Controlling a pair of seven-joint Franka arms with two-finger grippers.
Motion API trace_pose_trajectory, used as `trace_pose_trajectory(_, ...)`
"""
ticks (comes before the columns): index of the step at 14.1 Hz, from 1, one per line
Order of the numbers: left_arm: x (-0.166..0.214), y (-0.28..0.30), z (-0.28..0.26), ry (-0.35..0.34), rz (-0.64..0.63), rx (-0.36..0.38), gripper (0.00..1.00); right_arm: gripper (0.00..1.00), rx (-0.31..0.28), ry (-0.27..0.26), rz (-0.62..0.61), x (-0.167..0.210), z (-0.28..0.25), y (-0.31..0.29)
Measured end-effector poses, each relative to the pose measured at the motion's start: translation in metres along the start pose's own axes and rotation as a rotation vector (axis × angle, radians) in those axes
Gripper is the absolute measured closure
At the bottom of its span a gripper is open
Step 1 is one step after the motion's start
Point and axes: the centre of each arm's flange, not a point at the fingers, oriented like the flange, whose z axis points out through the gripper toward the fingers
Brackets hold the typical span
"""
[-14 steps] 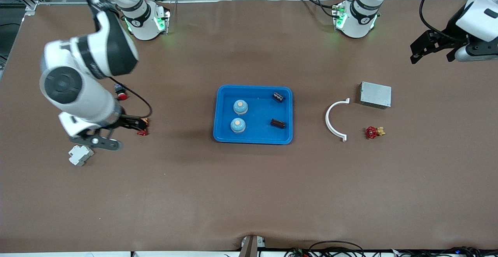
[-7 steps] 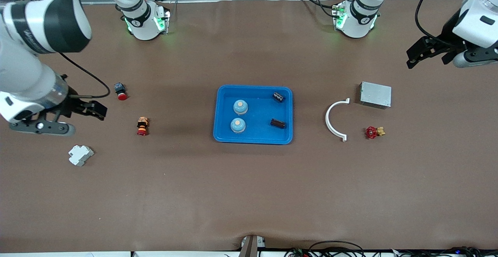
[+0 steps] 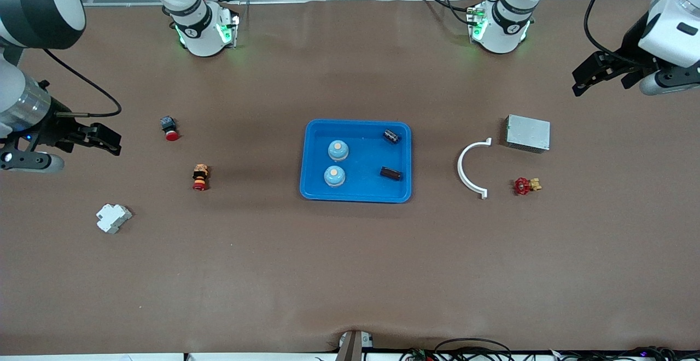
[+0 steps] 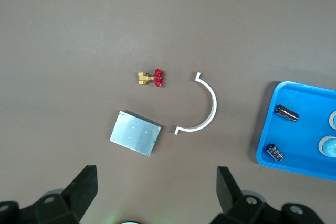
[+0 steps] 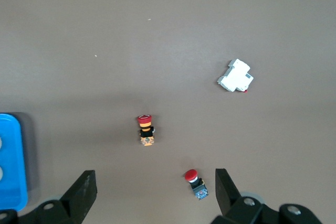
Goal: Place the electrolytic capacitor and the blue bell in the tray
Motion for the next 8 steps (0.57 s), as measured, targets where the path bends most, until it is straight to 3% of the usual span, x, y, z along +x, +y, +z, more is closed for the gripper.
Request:
trace_pose_trajectory(6, -0.001, -0.004, 0.001, -0.018, -0.003, 0.005, 0.00, 0.00, 0.029, -0.007, -0.008, -0.018, -0.011, -0.006)
trace_pose_trajectory(8, -0.001, -0.003, 0.001, -0.018, -0.002, 0.005, 0.00, 0.00, 0.069, -0.012, -0.007, -0.024, -0.014, -0.011)
